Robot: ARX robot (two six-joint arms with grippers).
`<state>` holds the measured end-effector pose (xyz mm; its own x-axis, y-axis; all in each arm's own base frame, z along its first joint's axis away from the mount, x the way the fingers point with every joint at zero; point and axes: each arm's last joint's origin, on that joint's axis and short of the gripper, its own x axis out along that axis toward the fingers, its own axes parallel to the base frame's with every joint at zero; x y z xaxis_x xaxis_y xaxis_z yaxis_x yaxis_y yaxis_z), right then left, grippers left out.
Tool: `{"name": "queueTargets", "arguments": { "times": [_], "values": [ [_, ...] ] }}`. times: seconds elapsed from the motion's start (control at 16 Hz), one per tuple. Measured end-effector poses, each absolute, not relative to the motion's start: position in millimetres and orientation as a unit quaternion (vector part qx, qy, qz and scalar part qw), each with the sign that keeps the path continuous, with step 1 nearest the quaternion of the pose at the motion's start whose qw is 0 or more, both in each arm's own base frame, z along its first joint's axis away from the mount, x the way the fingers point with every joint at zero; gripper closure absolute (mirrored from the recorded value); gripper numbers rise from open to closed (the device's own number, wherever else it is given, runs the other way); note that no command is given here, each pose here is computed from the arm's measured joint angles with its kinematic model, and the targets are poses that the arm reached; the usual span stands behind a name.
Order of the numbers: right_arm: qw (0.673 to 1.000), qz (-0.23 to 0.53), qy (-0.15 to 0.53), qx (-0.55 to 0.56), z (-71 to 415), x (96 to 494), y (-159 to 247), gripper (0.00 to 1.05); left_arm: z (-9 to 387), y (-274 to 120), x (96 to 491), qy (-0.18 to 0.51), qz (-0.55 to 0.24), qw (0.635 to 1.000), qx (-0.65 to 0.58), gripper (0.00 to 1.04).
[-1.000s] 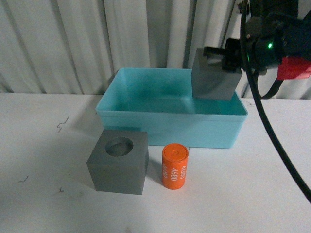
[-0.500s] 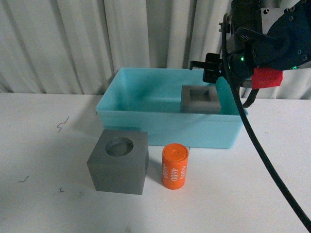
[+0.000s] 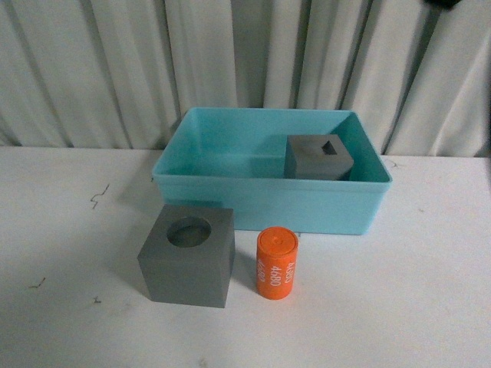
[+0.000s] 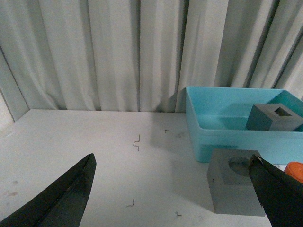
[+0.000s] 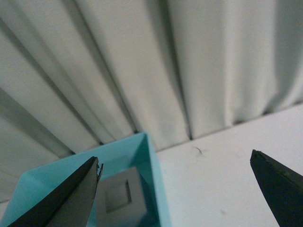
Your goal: Place gray and orange parts in blue box
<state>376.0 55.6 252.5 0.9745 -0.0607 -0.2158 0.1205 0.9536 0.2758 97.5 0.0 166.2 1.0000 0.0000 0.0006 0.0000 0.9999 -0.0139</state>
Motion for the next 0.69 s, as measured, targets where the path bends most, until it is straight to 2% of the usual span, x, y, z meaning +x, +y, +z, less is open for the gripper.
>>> {"name": "queueTargets", "arguments": {
  "times": [0.06, 0.44, 0.56, 0.69],
  "values": [
    [0.979, -0.06, 0.112, 0.162, 258, 342, 44, 0.06, 166, 0, 97, 0.0, 0.0, 1.0, -0.007, 0.07],
    [0.962, -0.081, 0.177, 0.19, 236, 281, 34, 0.06, 166, 0, 97, 0.0, 0.0, 1.0, -0.007, 0.07],
    [0.955, -0.084, 0.2, 0.202, 214, 257, 31, 0.07, 166, 0, 97, 0.0, 0.0, 1.0, -0.007, 0.07],
    [0.989, -0.008, 0.061, 0.133, 206, 244, 26, 0.3, 166, 0, 97, 0.0, 0.0, 1.0, -0.007, 0.07]
  ]
}}
